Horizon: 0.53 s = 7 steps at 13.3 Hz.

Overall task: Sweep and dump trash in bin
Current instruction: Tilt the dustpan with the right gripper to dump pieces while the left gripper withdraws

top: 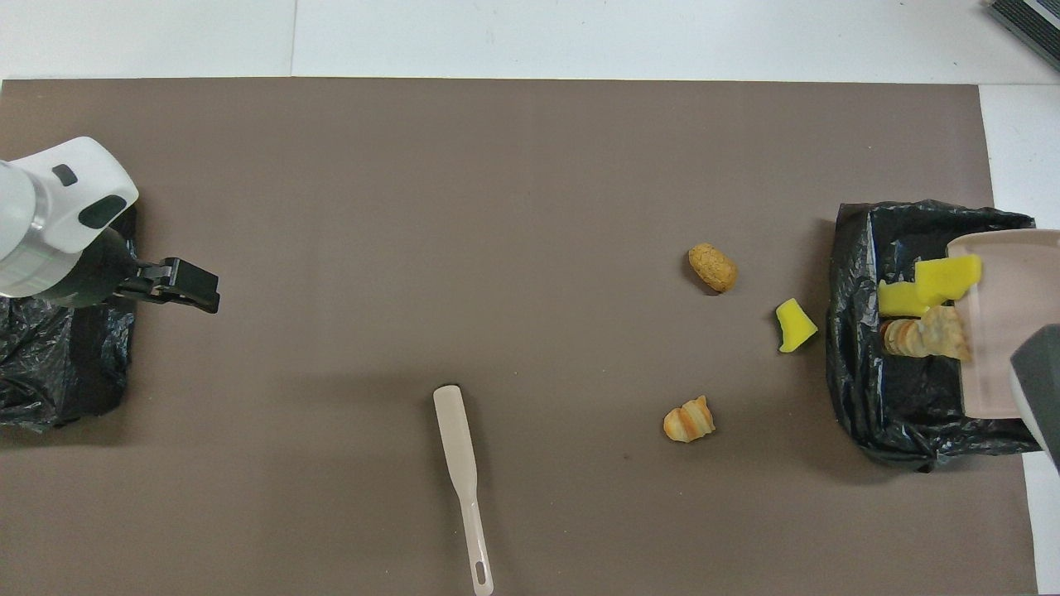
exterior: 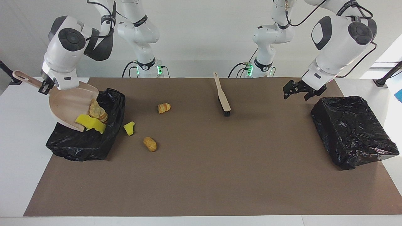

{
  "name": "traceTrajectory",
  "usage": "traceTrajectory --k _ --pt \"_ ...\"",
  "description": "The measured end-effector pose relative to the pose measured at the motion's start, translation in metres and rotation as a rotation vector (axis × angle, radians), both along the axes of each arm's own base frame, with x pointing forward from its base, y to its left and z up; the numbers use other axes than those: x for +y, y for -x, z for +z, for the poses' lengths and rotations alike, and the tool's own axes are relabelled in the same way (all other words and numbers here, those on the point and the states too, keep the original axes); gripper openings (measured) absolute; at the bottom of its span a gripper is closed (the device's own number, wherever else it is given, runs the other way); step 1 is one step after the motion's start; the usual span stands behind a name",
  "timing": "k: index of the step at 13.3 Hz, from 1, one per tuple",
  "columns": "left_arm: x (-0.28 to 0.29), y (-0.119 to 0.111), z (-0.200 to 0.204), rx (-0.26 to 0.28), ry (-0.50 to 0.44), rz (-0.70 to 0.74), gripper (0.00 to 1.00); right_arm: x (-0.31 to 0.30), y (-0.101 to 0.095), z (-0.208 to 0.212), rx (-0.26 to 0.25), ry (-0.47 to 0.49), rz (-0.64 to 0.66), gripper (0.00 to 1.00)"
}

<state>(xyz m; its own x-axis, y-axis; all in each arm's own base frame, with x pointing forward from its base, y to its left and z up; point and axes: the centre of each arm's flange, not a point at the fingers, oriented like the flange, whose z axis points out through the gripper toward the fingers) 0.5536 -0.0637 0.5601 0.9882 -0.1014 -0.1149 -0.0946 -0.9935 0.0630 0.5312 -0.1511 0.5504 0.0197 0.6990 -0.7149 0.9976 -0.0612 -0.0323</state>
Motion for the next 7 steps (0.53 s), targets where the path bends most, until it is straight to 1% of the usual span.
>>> traceTrajectory --k 3,7 --pt "0.006 -0.002 0.002 -0.004 -0.007 -0.006 1.0 -0.008 0.003 0.018 -0.002 0.006 0.009 0.33" --pt "0.012 -0.004 0.001 -0.011 -0.004 -0.009 1.0 -0.011 0.004 0.043 -0.024 0.017 -0.011 0.33"
